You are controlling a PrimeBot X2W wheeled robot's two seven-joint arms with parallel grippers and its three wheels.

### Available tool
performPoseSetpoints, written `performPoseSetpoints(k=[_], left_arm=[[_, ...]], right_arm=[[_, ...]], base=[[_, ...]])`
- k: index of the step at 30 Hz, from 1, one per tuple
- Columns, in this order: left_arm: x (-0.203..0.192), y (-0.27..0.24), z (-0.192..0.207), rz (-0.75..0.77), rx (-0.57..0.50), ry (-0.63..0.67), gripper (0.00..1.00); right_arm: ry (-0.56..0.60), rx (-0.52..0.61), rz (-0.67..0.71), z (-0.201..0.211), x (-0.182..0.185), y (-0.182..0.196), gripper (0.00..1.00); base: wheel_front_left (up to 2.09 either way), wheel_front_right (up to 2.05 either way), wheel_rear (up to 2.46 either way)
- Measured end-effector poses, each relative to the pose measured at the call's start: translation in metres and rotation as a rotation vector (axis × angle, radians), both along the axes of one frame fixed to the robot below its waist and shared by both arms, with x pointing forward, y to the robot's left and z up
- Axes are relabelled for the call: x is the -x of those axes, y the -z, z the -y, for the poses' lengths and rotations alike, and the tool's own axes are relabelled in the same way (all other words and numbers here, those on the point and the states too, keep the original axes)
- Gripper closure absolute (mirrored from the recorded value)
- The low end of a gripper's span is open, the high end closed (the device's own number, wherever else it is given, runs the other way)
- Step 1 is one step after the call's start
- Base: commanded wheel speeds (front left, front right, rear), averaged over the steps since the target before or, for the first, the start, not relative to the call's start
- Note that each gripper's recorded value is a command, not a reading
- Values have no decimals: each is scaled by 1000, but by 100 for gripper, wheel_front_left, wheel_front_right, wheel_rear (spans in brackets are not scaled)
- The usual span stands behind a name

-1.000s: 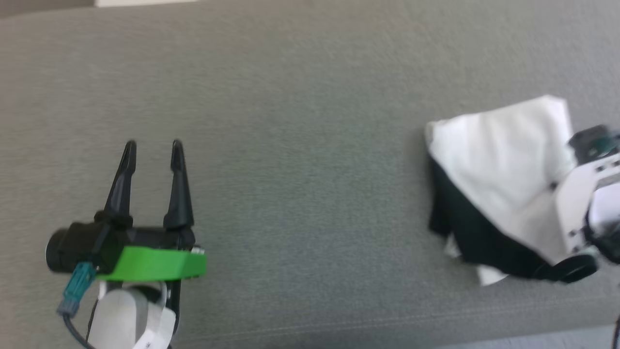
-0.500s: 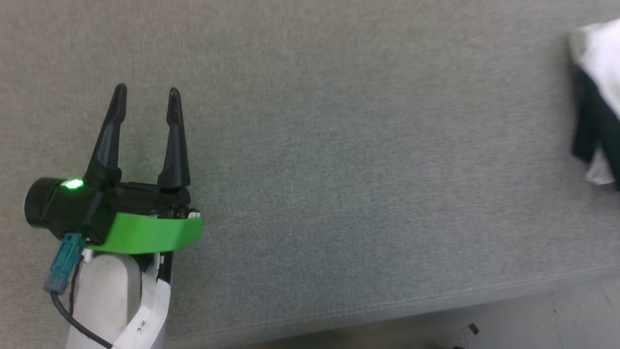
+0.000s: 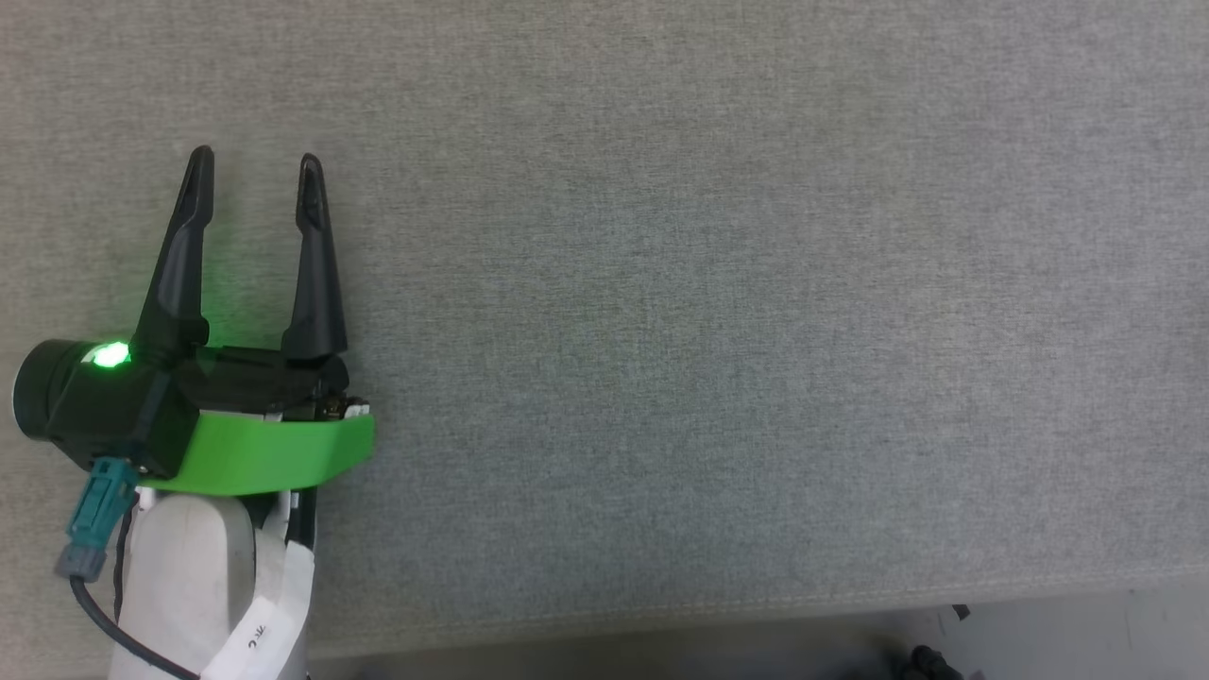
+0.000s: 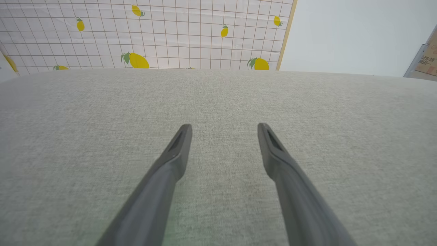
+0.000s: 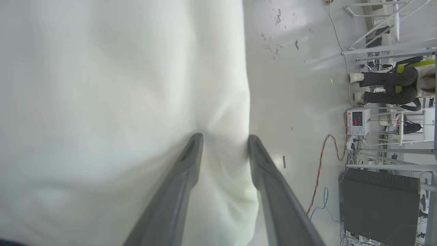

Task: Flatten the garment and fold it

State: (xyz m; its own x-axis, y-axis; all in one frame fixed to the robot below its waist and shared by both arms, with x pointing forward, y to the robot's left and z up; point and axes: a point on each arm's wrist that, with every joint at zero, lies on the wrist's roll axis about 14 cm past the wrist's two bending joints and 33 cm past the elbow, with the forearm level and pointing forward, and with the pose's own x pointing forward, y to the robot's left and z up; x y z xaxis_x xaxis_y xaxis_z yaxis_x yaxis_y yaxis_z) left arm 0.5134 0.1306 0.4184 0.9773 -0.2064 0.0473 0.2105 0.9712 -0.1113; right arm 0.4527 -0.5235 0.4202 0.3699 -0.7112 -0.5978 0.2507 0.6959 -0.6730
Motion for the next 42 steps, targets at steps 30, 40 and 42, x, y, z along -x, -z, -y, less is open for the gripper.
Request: performPoseSetpoints(k=[30, 40, 42], left_arm=[[74, -122, -66, 155, 97, -274, 0], [107, -148, -74, 204, 36, -296, 0], [111, -149, -74, 207, 31, -296, 0]], right_arm=[[-783, -445, 1416, -303, -31, -239, 0], [-718, -585, 1391, -330, 24, -182, 0], [-703, -599, 1367, -331, 30, -171, 0]], base=[[0, 0, 0], [0, 0, 0], [0, 0, 0]])
